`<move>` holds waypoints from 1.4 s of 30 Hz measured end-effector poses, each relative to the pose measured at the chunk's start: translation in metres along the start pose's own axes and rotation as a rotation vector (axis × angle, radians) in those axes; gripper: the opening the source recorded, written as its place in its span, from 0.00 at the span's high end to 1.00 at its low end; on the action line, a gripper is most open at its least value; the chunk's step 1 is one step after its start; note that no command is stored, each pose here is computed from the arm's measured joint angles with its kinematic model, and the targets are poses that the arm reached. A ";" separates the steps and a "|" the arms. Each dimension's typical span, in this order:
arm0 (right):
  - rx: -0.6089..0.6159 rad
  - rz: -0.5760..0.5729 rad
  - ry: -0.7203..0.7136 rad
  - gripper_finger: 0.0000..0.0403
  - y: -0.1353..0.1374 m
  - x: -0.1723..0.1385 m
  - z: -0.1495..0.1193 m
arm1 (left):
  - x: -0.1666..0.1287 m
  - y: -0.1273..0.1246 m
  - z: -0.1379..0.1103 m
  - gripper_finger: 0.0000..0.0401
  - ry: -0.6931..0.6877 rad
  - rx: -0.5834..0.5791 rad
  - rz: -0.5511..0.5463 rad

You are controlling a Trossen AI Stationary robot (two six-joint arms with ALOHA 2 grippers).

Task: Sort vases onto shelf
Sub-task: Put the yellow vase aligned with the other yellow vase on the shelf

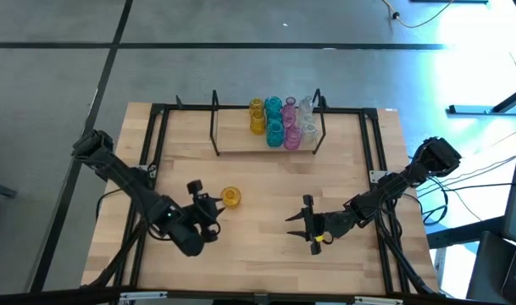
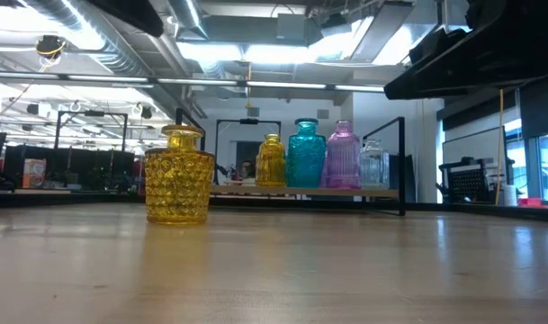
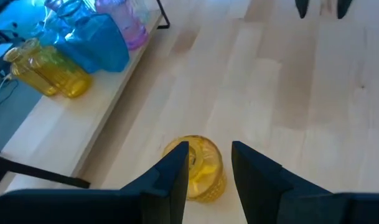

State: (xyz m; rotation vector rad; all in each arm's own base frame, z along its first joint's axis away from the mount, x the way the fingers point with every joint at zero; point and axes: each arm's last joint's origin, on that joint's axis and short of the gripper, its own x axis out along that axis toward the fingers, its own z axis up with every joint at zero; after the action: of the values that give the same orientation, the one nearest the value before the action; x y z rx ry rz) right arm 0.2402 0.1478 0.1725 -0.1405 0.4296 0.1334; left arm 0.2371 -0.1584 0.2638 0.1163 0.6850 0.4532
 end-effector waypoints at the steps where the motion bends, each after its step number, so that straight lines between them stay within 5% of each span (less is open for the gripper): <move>1: 0.001 0.000 0.000 0.59 0.000 0.000 0.000 | 0.001 0.001 0.001 0.71 0.002 -0.003 0.004; 6: 0.003 0.000 0.000 0.59 0.000 0.000 0.000 | 0.005 0.004 0.002 0.69 0.011 -0.016 0.012; 17: 0.046 0.047 0.023 0.59 0.001 0.000 -0.002 | 0.034 0.016 -0.012 0.42 0.126 -0.105 0.035; 28: 0.044 0.035 0.028 0.59 0.001 0.000 -0.002 | 0.073 0.027 -0.032 0.41 0.126 -0.190 0.029; 42: 0.040 0.033 0.031 0.59 0.001 0.000 -0.003 | 0.078 0.025 -0.024 0.41 0.118 -0.204 -0.071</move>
State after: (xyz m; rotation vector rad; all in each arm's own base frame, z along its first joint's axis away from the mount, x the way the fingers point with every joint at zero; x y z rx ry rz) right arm 0.2389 0.1481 0.1698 -0.0961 0.4653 0.1549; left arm 0.2658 -0.1024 0.2057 -0.1282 0.7520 0.4613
